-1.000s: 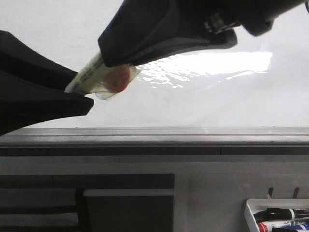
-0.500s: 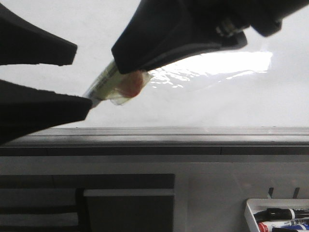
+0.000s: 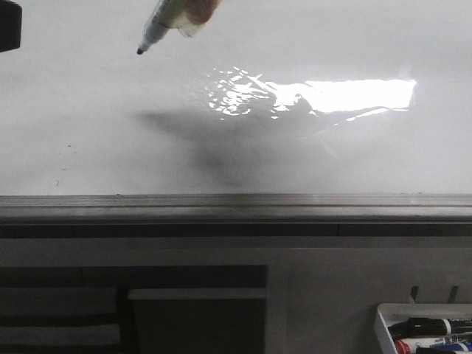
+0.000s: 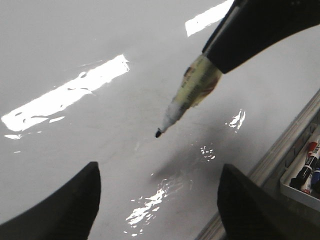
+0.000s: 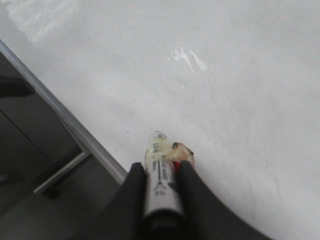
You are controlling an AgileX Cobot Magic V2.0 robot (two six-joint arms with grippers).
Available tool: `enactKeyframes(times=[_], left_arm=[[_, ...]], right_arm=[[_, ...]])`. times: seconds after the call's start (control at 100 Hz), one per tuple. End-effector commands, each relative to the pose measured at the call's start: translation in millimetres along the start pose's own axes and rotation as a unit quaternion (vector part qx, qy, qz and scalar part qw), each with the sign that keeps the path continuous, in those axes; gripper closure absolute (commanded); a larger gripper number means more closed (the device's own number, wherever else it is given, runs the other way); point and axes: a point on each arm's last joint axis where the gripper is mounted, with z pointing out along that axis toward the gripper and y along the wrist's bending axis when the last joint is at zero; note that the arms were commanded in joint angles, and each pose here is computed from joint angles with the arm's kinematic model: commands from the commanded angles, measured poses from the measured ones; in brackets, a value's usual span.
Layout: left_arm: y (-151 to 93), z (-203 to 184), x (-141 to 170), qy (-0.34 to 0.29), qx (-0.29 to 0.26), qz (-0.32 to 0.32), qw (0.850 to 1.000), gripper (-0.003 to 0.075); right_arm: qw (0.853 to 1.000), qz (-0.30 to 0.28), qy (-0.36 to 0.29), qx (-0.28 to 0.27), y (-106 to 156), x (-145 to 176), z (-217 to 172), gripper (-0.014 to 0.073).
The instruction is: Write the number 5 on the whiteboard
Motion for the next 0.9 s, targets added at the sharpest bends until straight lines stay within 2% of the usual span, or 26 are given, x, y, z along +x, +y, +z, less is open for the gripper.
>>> enactKeyframes(times=[0.0, 0.19, 0.48, 0.74, 0.89], left_arm=[[2, 0, -13, -0.038, -0.002, -0.02, 0.999, 0.0272], [2, 0, -13, -0.038, -0.002, -0.02, 0.999, 0.0314], [2, 0, -13, -0.038, -0.002, -0.02, 0.999, 0.0315], [2, 0, -13, -0.038, -0.002, -0.02, 0.999, 0.0315], [2, 0, -13, -0.036, -0.003, -0.02, 0.999, 0.0315]], right_arm=[[0.998, -0.01, -0.06, 0.012, -6, -30, -4, 0.0656], [0.999, -0.005, -0.046, 0.024, -14, -31, 10, 0.0656], [0.999, 0.01, 0.032, 0.023, -15, -1, 34, 0.0656], [0.999, 0.007, 0.044, 0.017, -11, 6, 34, 0.0656], [0.998, 0.014, 0.058, 0.03, -19, 5, 20, 0.0656]])
